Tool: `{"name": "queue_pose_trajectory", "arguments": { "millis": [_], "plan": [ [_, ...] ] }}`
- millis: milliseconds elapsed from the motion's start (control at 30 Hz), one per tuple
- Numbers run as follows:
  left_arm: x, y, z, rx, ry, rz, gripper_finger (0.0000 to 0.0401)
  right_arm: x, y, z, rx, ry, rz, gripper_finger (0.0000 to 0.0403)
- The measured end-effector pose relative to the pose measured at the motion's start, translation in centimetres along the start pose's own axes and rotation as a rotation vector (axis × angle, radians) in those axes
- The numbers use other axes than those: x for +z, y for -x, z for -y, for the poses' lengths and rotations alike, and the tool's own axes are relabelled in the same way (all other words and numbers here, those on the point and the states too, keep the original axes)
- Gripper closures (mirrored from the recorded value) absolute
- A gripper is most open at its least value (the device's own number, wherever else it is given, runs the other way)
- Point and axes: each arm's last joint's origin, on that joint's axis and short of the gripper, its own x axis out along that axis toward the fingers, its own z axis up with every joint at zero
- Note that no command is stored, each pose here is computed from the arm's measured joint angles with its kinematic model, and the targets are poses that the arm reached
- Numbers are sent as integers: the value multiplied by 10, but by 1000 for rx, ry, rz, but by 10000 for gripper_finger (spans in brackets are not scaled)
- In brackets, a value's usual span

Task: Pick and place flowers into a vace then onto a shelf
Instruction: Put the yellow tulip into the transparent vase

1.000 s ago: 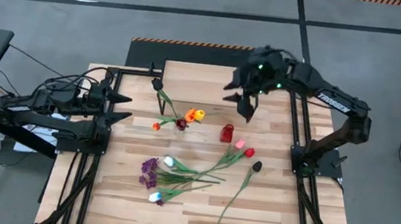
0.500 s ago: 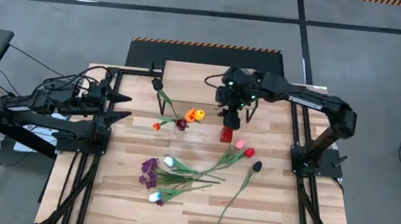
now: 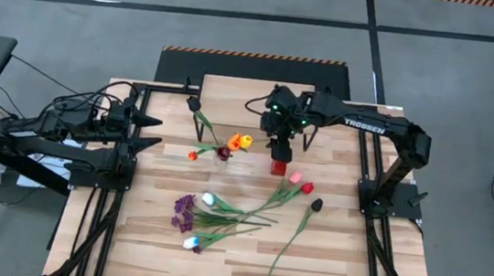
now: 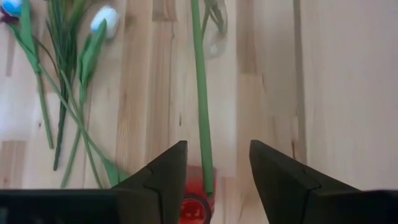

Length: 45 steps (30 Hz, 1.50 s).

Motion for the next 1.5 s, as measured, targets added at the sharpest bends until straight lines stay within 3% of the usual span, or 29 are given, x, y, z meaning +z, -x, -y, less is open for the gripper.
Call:
{"name": "queue_pose_trajectory", "arguments": {
  "millis": [233, 433, 833, 1333, 1500],
  "plan": [
    [0, 0, 0, 1, 0, 0, 140, 1, 1, 0, -5, 22, 13, 264],
    [0, 0, 0, 1, -1, 0, 140, 1, 2, 4, -18, 32, 24, 388],
    [0, 0, 0, 4, -2, -4, 140, 6, 14, -2, 0, 94, 13, 401],
    [-1, 0, 0, 4, -4, -9, 140, 39, 83, -8, -81, 192, 173, 402],
    [-1, 0, 0, 4, -5, -9, 140, 38, 87, -15, -64, 203, 150, 402]
  ]
}}
